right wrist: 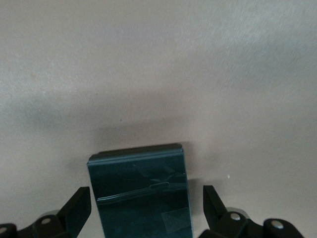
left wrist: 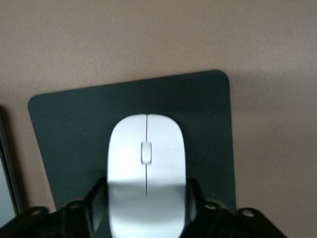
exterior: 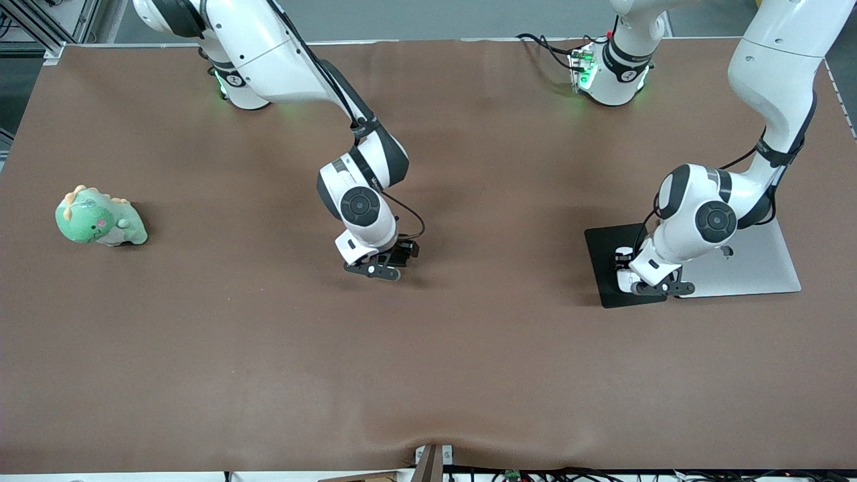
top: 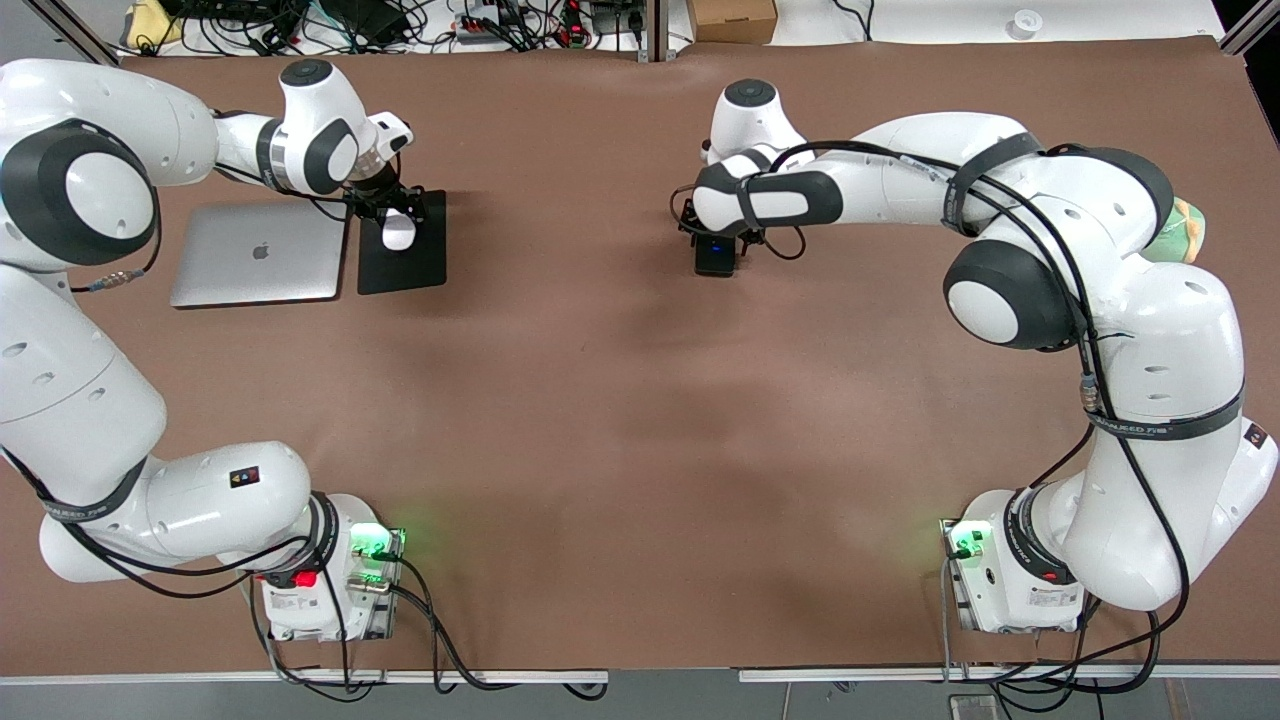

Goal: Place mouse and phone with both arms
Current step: 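Lower the mouse onto the pad while the right gripper grasps the phone, then raise the left gripper away from the pad while the right gripper lifts the phone, then carry the black phone with the right gripper beside the green plush toy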

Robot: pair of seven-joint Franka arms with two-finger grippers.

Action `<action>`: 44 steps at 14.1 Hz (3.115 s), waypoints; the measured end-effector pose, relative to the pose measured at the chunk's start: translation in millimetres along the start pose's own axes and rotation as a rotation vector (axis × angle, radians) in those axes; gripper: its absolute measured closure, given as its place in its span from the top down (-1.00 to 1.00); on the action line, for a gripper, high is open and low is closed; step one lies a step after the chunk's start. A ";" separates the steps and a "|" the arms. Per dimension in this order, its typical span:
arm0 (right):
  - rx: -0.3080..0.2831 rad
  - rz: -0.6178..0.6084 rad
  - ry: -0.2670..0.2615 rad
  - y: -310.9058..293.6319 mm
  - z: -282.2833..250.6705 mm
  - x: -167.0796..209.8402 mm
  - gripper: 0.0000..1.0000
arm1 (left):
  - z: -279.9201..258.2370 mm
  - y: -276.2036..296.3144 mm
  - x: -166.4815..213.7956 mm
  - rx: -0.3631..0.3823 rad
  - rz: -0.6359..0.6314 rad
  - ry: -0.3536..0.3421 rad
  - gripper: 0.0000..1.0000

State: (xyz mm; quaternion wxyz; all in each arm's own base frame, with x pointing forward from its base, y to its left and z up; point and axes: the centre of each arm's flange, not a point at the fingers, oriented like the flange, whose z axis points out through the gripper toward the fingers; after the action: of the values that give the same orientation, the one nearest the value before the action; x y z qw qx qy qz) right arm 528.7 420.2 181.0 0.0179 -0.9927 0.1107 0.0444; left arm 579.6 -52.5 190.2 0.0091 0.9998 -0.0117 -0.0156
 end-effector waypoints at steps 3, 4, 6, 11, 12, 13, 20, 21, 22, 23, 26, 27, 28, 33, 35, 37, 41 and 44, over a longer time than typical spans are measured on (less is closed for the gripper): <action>0.000 0.009 -0.005 -6.8 2.2 -9.5 1.00 | -17.2 -3.5 15.3 0.003 -0.008 0.034 1.00; -0.002 0.012 -0.006 -7.5 3.5 -11.2 1.00 | -28.1 -5.6 21.0 0.012 -0.011 0.036 1.00; -0.004 0.015 -0.008 -7.0 7.1 -12.1 1.00 | -61.8 -12.8 31.6 0.042 -0.023 0.024 1.00; -0.011 0.013 -0.008 -4.9 13.4 -12.5 0.86 | -172.2 -19.5 32.9 0.096 -0.040 -0.026 1.00; -0.013 0.007 -0.002 -5.1 12.3 -12.1 0.77 | -195.0 -20.0 28.0 0.086 -0.026 -0.041 1.00; -0.015 0.001 0.004 -5.6 9.6 -11.8 0.61 | -219.9 -23.3 21.7 0.070 -0.023 -0.051 1.00; -0.013 0.054 0.022 18.6 -0.5 21.7 0.61 | -366.4 -36.8 -18.9 -0.013 -0.054 -0.060 1.00; -0.016 0.069 0.016 25.6 -4.2 29.0 0.61 | -375.6 -34.5 -20.7 -0.019 -0.053 -0.064 1.00; -0.018 0.086 0.012 33.4 -9.2 37.3 0.61 | -382.4 -31.5 -22.2 -0.024 -0.049 -0.066 1.00; -0.020 0.104 0.006 41.7 -14.6 45.3 0.61 | -386.9 -25.3 -23.6 -0.025 -0.039 -0.066 1.00; -0.039 0.153 -0.025 70.7 -33.2 67.0 0.61 | -390.5 -1.2 -26.4 -0.012 -0.009 -0.063 1.00; -0.041 0.159 -0.032 82.7 -38.3 74.3 0.61 | -392.2 2.5 -27.5 -0.008 -0.005 -0.060 1.00; -0.042 0.155 -0.038 96.4 -41.6 81.1 0.61 | -394.4 3.9 -28.8 -0.004 -0.004 -0.056 1.00; -0.048 0.108 -0.063 148.0 -53.1 89.6 0.61 | -400.3 -0.3 -32.0 -0.002 -0.008 -0.049 1.00; -0.056 0.072 -0.075 170.5 -55.6 89.4 0.61 | -400.5 -7.9 -31.6 -0.003 -0.007 -0.048 1.00; -0.061 0.045 -0.091 199.4 -56.5 91.6 0.61 | -400.8 -12.7 -31.5 -0.003 -0.007 -0.048 1.00; -0.081 -0.018 -0.109 259.5 -56.9 100.5 0.61 | -403.1 -9.9 -31.0 -0.004 -0.002 -0.036 1.00; -0.098 -0.044 -0.127 300.5 -52.2 104.1 0.61 | -404.7 -9.4 -30.6 -0.004 -0.001 -0.028 1.00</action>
State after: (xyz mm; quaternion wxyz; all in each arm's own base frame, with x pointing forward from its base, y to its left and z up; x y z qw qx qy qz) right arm 567.7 102.2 215.7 -0.0227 -0.9898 0.0851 0.1123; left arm 562.0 -35.2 595.4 0.0109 0.9994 -0.0111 -0.0295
